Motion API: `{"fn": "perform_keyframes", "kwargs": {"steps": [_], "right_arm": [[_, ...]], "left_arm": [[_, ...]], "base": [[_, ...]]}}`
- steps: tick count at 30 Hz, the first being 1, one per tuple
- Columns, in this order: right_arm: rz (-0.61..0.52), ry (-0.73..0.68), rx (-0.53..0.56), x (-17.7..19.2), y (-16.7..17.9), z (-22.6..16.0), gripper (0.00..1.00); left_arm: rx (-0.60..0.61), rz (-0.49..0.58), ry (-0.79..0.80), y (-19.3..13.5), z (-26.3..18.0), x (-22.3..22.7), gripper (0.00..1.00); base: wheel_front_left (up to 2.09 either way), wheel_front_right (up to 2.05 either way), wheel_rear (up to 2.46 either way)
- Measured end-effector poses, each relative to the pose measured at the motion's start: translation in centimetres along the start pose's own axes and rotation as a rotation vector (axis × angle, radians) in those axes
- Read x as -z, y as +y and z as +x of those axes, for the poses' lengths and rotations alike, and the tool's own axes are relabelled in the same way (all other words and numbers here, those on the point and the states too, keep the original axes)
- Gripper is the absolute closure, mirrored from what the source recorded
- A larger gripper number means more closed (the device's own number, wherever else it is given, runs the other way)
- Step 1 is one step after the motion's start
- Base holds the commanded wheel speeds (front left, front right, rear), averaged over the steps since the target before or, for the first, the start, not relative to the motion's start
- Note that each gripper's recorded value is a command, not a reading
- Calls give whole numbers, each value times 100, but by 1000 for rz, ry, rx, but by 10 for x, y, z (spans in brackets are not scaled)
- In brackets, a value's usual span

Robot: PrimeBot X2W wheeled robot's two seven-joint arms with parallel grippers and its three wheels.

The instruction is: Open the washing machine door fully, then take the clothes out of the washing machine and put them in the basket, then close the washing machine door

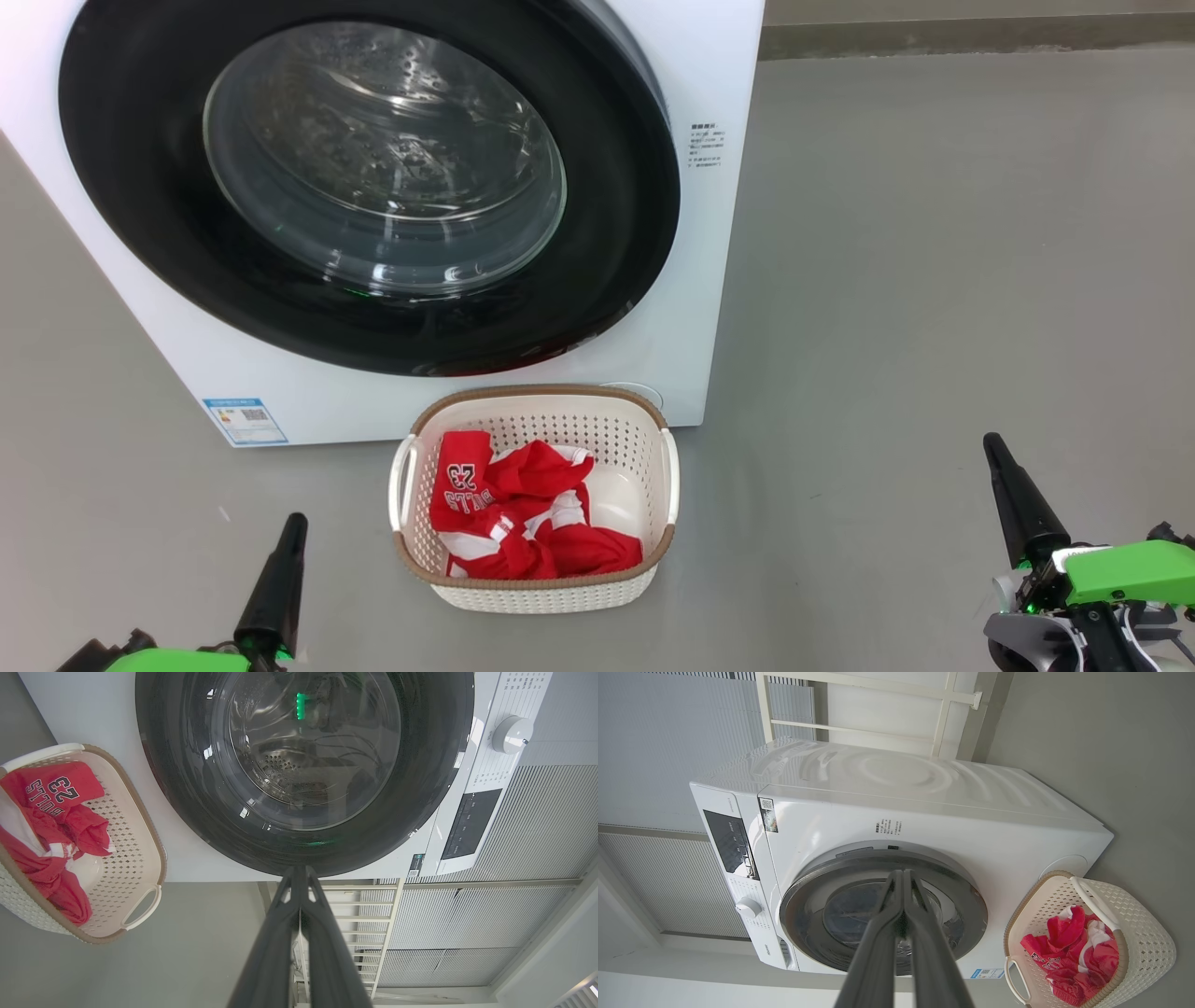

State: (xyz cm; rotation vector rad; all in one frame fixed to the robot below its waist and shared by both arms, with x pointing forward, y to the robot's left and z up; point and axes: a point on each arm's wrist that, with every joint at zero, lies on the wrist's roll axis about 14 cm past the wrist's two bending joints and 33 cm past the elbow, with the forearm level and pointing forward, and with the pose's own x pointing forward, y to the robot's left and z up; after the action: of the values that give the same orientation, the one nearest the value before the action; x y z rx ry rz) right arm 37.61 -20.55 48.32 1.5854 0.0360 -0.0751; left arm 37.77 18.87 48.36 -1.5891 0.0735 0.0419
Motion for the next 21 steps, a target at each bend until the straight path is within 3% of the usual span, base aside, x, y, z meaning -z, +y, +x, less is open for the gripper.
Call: {"fn": "perform_keyframes", "kwargs": {"steps": [21], "right_arm": [[1, -1, 0, 0, 0, 0, 100]], "left_arm": [[0, 2, 5, 0, 0, 1, 100]], "base": [[0, 0, 0]]}}
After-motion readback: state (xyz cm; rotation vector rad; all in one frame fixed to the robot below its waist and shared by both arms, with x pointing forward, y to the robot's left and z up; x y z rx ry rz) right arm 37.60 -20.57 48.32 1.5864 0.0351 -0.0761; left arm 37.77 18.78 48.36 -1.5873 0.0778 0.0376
